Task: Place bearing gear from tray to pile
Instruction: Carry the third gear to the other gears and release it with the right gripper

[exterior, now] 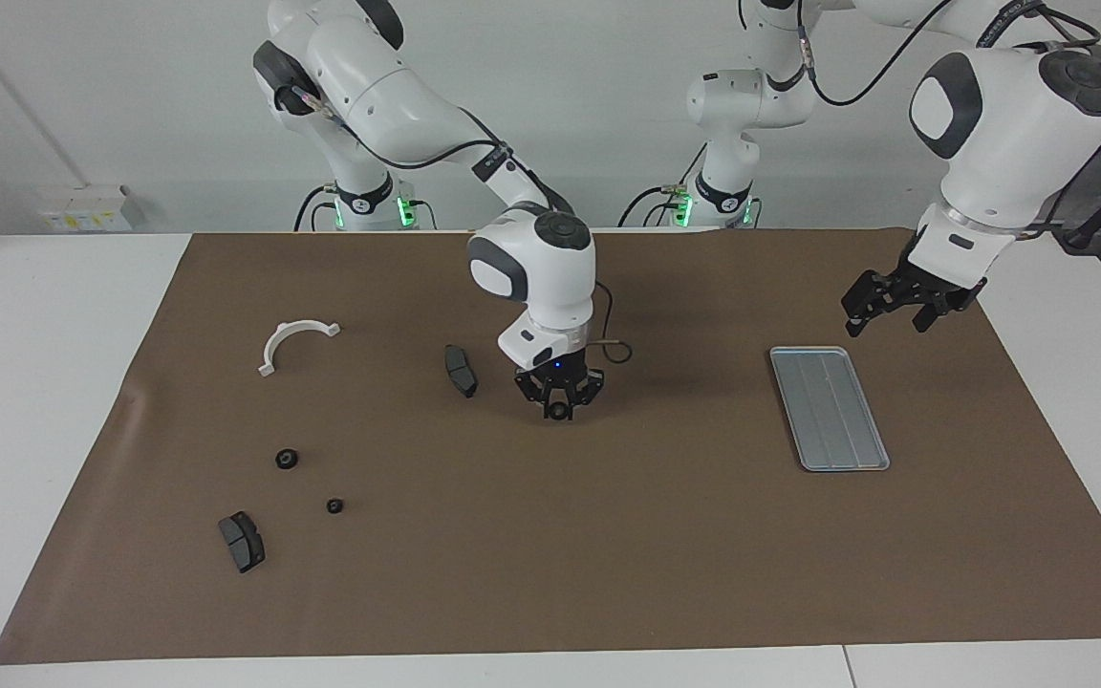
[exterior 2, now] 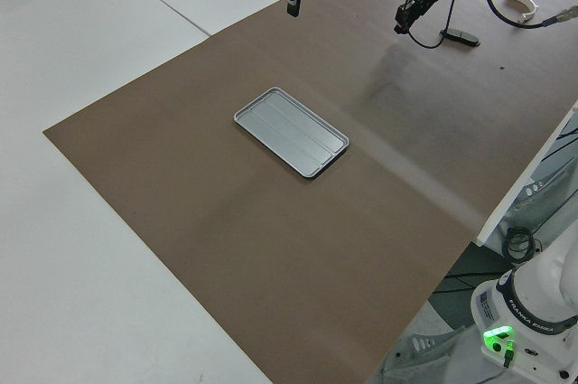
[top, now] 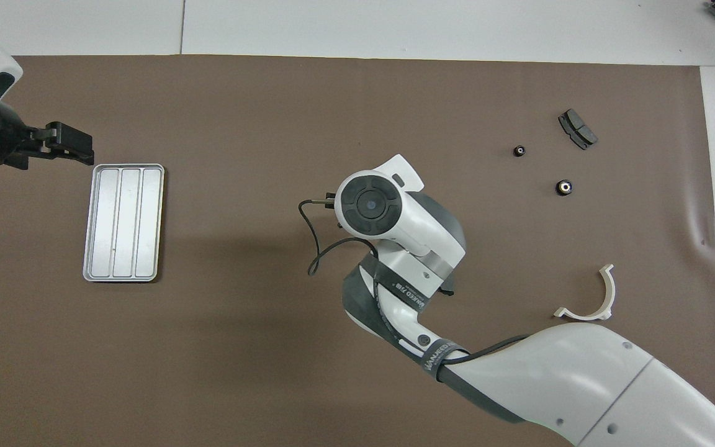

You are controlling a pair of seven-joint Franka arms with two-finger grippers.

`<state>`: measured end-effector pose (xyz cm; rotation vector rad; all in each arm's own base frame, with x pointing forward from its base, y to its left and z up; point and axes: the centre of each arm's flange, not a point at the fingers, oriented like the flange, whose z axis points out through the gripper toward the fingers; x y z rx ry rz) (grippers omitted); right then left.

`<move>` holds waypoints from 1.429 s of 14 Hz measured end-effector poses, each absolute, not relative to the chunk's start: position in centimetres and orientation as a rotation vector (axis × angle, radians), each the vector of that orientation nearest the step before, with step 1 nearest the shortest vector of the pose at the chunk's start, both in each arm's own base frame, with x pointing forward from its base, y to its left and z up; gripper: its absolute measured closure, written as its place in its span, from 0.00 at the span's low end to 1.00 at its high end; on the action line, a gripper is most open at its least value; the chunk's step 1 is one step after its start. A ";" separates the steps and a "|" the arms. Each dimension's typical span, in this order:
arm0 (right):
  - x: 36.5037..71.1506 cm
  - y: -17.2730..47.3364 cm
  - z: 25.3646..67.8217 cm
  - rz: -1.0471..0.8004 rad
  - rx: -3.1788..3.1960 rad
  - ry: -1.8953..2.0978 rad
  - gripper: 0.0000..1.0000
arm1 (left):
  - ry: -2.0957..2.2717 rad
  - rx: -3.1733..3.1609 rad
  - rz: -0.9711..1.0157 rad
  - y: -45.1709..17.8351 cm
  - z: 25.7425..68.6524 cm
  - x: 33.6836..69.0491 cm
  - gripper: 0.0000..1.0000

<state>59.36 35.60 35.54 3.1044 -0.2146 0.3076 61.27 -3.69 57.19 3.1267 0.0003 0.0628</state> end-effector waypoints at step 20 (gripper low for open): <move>56.0 6.4 30.7 0.179 3.098 0.077 0.64 | 0.007 3.127 0.066 -3.4 57.2 61.3 0.00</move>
